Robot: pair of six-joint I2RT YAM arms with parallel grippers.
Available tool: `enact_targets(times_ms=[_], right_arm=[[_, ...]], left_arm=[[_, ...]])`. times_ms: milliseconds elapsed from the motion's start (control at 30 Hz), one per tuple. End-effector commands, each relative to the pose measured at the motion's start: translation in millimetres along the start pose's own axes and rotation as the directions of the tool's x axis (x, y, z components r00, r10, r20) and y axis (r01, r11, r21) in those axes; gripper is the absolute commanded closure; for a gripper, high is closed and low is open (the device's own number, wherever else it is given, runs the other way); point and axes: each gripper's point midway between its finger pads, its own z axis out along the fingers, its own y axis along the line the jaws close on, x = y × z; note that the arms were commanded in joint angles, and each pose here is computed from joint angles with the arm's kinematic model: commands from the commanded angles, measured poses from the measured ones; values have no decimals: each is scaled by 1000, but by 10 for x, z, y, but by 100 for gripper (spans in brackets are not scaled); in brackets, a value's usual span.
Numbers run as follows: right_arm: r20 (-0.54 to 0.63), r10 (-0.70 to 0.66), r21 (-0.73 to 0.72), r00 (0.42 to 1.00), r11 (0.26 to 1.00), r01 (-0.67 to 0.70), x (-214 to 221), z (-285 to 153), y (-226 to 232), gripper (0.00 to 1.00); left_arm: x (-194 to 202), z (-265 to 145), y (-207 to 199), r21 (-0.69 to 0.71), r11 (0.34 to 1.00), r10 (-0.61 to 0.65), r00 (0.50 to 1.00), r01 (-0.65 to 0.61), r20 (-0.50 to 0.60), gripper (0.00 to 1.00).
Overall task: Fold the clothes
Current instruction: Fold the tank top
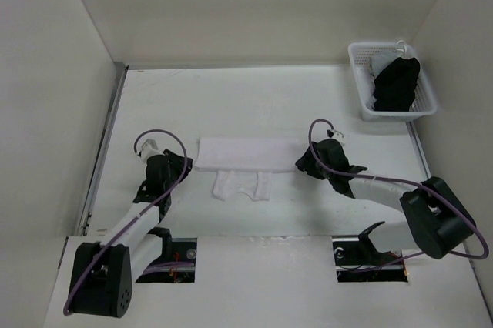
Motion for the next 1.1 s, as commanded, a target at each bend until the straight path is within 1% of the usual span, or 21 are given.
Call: enact_targets(times_ms=[0, 33, 100, 233, 333, 467, 533, 600, 633, 767, 833, 933, 1067], right_arm=[[46, -40, -40, 998, 998, 42, -160, -57, 163, 46], [39, -48, -37, 998, 998, 49, -158, -38, 171, 43], [23, -40, -23, 999, 999, 41, -143, 34, 140, 42], [-7, 6, -36, 1000, 999, -6, -77, 133, 149, 46], [-25, 54, -51, 998, 997, -55, -29, 183, 178, 56], [-32, 128, -66, 991, 989, -130, 13, 219, 146, 77], [7, 167, -89, 986, 982, -165, -73, 177, 139, 85], [73, 182, -126, 981, 977, -172, -228, 53, 168, 91], [108, 182, -133, 977, 977, -167, -312, -18, 176, 91], [203, 95, -96, 975, 992, -77, -590, -332, 185, 93], [243, 33, -81, 969, 997, -13, -691, -512, 293, 94], [268, -60, -85, 962, 993, 85, -790, -711, 556, 93], [242, -216, -123, 946, 960, 251, -744, -807, 1119, 92]], left_arm=[[-274, -123, -199, 60, 998, -11, 996, 5, 90, 75], [-335, -157, -300, 78, 997, -3, 994, -6, 109, 75], [-377, -190, -569, 126, 991, 18, 993, -32, 115, 75], [-134, -121, -1065, 202, 975, 86, 994, -97, 63, 75], [51, -66, -1250, 242, 963, 113, 993, -118, 34, 76], [126, -61, -1290, 263, 958, 112, 993, -114, 23, 76], [117, -88, -1295, 271, 956, 107, 994, -110, 26, 76], [115, -121, -1289, 276, 954, 111, 993, -115, 28, 76], [121, -137, -1285, 279, 953, 112, 993, -115, 27, 76], [224, -175, -1268, 290, 950, 117, 993, -112, 0, 76], [274, -185, -1266, 293, 950, 119, 993, -111, -12, 76], [288, -191, -1263, 296, 950, 113, 993, -104, -15, 76], [287, -224, -1291, 313, 945, 110, 994, -99, -18, 76]])
